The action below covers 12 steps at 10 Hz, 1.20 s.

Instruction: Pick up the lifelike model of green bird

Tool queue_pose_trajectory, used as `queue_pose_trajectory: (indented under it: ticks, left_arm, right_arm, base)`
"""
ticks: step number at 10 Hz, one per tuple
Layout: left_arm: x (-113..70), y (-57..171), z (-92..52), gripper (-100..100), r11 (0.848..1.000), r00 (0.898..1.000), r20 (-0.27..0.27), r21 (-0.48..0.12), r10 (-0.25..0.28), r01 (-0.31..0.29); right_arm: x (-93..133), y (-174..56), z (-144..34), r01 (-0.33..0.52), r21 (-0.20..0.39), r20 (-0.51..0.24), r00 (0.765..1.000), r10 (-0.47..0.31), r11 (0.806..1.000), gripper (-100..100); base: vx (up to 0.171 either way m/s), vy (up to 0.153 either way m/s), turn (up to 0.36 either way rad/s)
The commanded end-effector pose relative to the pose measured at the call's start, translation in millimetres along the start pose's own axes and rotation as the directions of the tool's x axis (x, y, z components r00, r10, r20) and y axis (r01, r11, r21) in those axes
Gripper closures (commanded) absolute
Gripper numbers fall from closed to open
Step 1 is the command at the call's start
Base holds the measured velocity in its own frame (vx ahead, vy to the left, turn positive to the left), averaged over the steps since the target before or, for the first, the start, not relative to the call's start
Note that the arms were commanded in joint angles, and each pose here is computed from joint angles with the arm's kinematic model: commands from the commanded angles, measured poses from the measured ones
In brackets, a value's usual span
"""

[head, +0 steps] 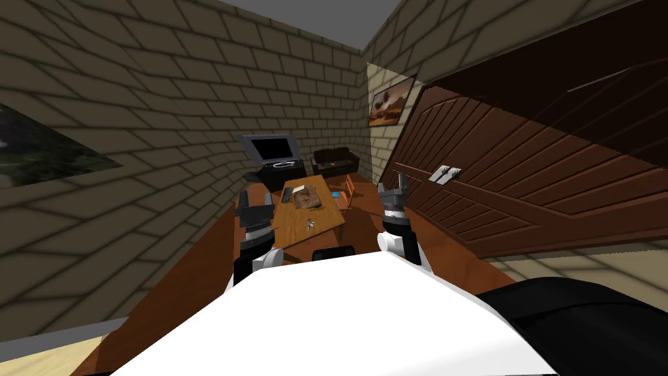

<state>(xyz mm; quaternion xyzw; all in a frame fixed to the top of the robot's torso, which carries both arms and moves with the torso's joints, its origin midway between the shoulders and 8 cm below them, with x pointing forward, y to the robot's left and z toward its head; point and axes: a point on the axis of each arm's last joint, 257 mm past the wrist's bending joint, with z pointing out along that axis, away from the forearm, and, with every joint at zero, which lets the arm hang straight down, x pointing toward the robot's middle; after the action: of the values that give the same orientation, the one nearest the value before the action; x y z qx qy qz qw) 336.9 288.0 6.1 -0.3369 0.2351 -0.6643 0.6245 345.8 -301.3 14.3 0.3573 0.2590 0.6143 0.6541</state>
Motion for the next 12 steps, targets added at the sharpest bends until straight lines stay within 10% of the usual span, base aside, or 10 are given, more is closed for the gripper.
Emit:
queue_pose_trajectory:
  ticks: [1,5,12]
  left_arm:
    - [-5.6,11,-4.6,-100,0.999,1.0,-0.012,-0.04,0.008,-0.008]
    - [-33.8,52,-23.4,-100,0.983,0.999,-0.013,-0.179,0.033,-0.035]
    - [-111.0,123,-69.4,-100,0.896,0.993,0.028,-0.435,0.116,-0.093]
  right_arm:
    - [0,0,0.0,0.0,0.0,0.0,1.0,0.0,1.0,0]
    - [0,0,0.1,0.0,0.0,0.0,1.0,0.0,1.0,0]
    - [0,0,0.0,0.0,0.0,0.0,1.0,0.0,1.0,0]
  base:
    - [-0.105,-0.048,-0.145]
    - [-0.138,-0.083,-0.168]
    - [-0.053,-0.071,-0.182]
